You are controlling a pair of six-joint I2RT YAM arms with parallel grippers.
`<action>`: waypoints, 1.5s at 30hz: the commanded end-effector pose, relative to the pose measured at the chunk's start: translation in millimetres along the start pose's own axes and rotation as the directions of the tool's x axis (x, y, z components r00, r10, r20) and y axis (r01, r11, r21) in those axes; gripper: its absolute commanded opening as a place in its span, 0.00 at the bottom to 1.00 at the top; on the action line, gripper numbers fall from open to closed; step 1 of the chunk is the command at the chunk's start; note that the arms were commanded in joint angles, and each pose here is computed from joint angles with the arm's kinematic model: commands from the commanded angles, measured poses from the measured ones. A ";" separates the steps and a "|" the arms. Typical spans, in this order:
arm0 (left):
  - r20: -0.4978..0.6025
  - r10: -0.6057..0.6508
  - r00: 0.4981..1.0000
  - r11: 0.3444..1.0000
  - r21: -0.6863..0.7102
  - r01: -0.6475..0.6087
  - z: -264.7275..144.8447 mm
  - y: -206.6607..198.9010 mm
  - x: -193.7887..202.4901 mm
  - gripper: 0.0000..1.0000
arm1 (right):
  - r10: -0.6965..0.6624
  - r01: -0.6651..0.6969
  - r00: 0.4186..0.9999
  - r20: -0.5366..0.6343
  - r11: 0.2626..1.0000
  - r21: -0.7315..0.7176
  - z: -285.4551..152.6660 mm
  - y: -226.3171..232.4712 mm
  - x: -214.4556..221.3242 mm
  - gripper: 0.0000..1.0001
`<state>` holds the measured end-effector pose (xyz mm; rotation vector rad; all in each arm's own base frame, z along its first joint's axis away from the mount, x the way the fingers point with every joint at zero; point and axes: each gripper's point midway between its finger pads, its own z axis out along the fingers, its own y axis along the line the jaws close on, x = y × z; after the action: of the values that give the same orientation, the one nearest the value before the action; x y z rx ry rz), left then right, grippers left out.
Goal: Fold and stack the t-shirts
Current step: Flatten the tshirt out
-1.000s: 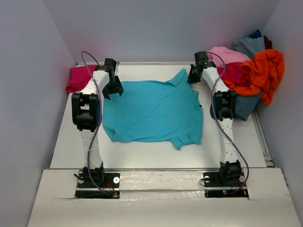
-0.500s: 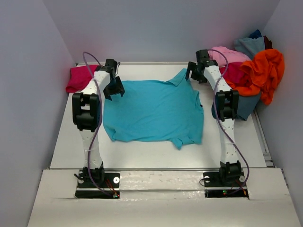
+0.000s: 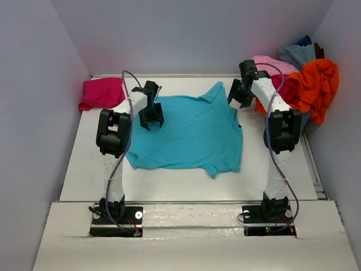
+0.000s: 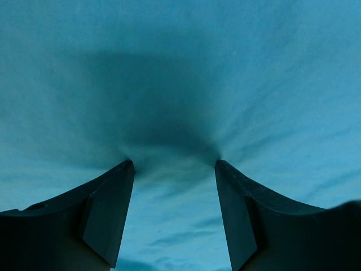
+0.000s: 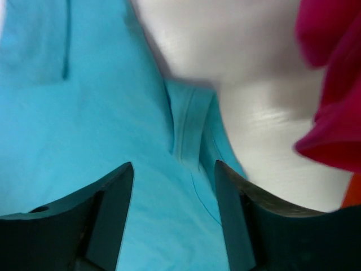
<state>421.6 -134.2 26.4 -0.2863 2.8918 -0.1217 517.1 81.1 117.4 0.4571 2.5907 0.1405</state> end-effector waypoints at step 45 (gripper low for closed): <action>-0.109 0.065 0.992 0.993 -0.088 -0.075 -11.8 28.5 107.9 0.71 | -0.109 0.066 0.848 -0.519 0.993 -0.100 -64.0 -31.9 280.2 0.39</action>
<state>349.6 -123.6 17.9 -0.2510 2.9173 0.0038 273.6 143.1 27.9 0.3153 3.1104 0.3386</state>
